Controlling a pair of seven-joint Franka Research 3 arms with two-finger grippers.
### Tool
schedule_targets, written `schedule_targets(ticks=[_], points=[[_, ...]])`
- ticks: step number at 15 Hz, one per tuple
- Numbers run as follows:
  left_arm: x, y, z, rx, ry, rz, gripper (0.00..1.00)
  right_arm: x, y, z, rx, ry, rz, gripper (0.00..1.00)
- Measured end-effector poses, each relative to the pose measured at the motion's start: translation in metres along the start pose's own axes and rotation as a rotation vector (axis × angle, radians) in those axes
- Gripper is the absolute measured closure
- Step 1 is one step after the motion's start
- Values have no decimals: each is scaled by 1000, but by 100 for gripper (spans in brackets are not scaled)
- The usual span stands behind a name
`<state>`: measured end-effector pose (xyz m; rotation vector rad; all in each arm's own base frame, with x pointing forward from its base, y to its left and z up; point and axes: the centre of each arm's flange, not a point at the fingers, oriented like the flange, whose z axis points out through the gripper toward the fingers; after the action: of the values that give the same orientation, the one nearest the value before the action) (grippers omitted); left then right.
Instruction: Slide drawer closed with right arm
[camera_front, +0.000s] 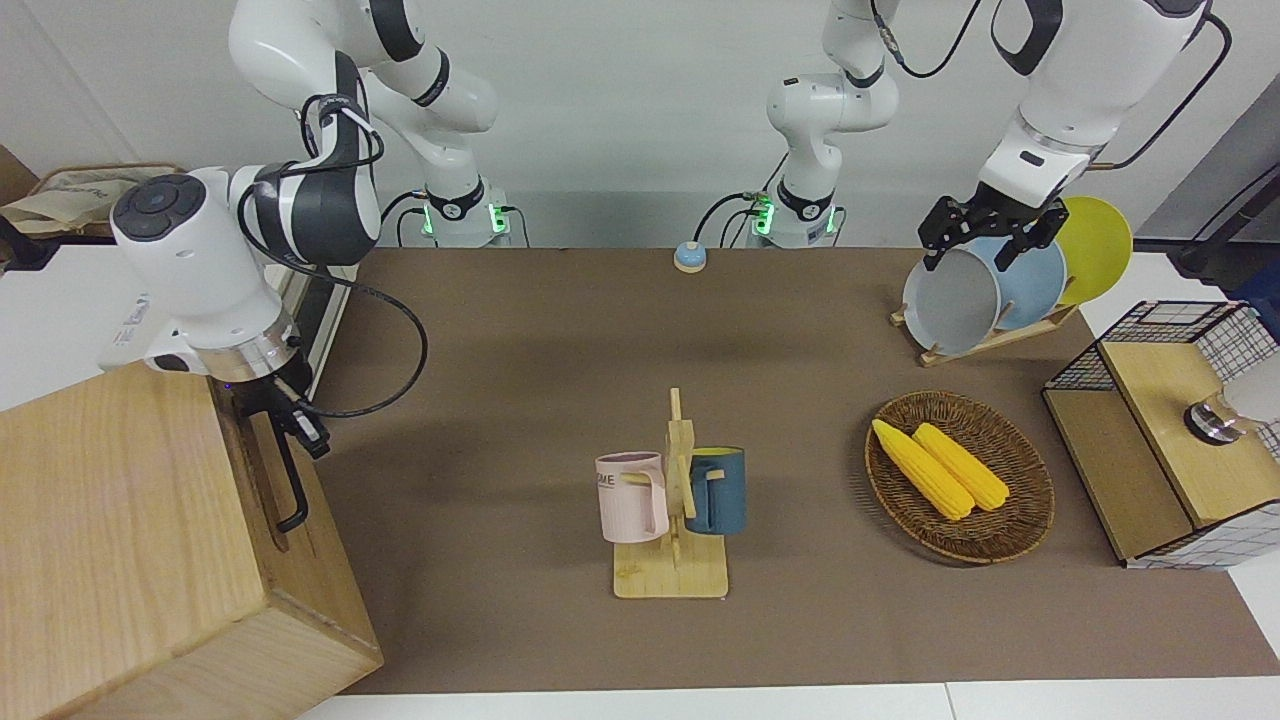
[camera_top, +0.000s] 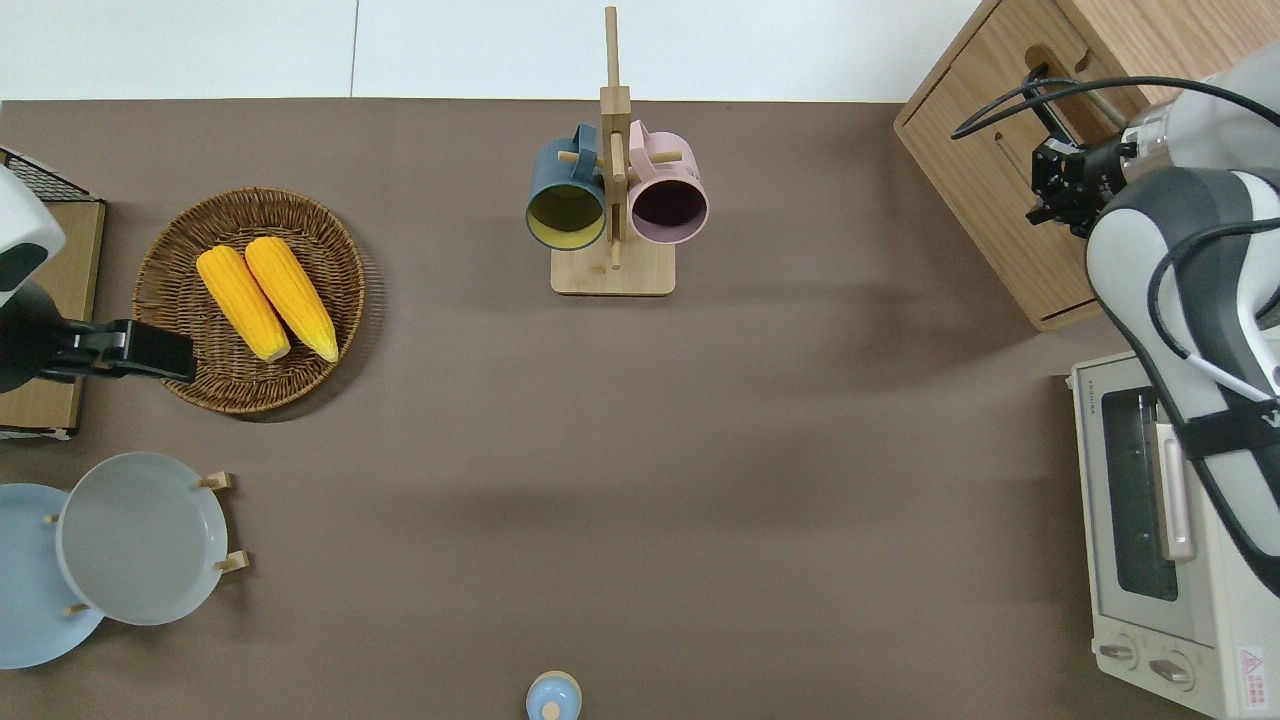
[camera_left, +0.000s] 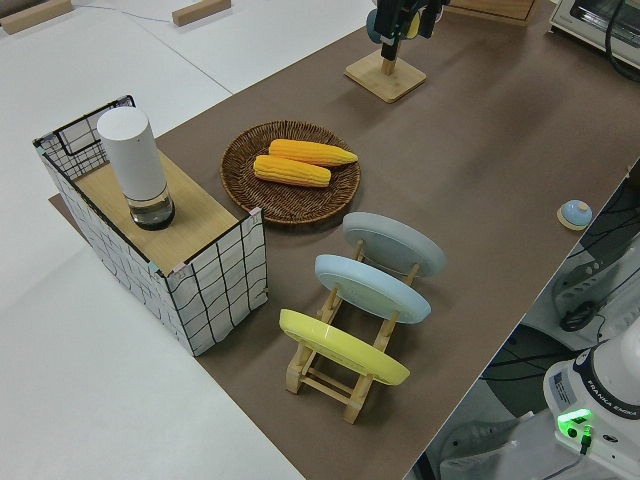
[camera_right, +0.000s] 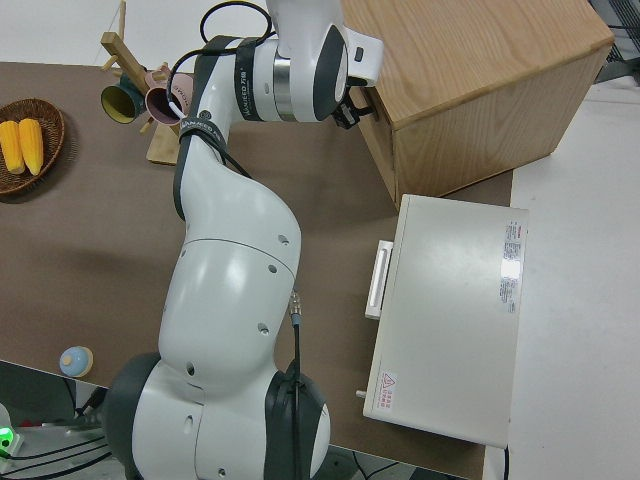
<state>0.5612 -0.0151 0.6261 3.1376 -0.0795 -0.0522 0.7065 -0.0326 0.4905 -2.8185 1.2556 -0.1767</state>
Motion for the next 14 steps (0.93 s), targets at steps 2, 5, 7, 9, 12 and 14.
schedule_targets(ticks=[2, 5, 7, 9, 12, 14], points=[[0, 0, 0, 0, 0, 0, 0, 0, 0, 0, 3, -3, -3, 99], [0, 0, 0, 0, 0, 0, 0, 1, 0, 0, 4, -4, -9, 99], [0, 0, 0, 0, 0, 0, 0, 0, 0, 0, 5, -5, -11, 99], [0, 0, 0, 0, 0, 0, 0, 0, -1, 1, 5, -6, -17, 99], [0, 0, 0, 0, 0, 0, 0, -20, -17, 0, 10, -29, -61, 99], [0, 0, 0, 0, 0, 0, 0, -46, -34, -1, -10, -63, -130, 99]])
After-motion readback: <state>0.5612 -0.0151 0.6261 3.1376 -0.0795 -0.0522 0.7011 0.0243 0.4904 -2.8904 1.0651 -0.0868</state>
